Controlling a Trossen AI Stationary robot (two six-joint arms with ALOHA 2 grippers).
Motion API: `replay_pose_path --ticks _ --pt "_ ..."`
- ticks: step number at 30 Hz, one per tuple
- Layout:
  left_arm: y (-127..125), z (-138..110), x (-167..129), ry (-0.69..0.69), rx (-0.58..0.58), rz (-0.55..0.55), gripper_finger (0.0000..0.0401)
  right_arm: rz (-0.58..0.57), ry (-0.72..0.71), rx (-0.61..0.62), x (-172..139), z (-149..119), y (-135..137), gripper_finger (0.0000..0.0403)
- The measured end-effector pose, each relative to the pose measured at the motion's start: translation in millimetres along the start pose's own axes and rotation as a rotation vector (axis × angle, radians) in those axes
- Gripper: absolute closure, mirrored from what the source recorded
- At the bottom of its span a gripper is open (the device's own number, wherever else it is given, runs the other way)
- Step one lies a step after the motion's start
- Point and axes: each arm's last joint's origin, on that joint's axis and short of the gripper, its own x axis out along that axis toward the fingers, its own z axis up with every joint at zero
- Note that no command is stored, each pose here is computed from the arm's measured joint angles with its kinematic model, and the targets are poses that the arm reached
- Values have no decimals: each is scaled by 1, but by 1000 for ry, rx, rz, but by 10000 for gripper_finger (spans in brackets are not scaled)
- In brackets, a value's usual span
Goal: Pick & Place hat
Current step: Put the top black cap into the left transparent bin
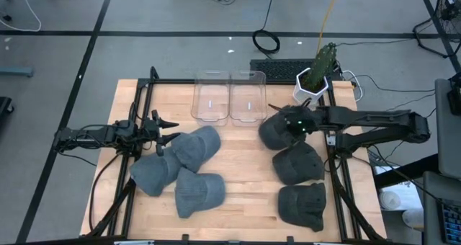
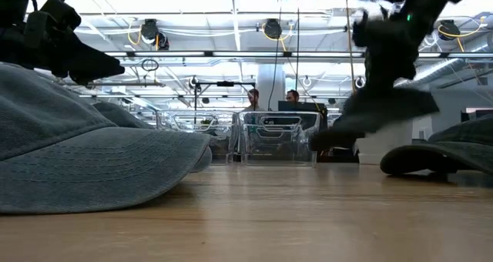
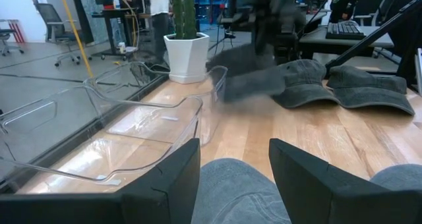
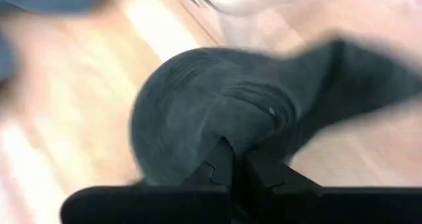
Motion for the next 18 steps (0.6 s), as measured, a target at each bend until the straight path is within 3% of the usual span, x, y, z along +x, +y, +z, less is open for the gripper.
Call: replay_pose_path --ticks 8,13,18 --pt "0 0 0 0 0 0 210 299 -177 -30 -29 3 37 402" --pt "0 0 0 0 0 0 210 420 -203 -117 -17 -1 74 403" --pt "0 0 0 0 0 0 210 431 -196 -166 7 -10 104 403"
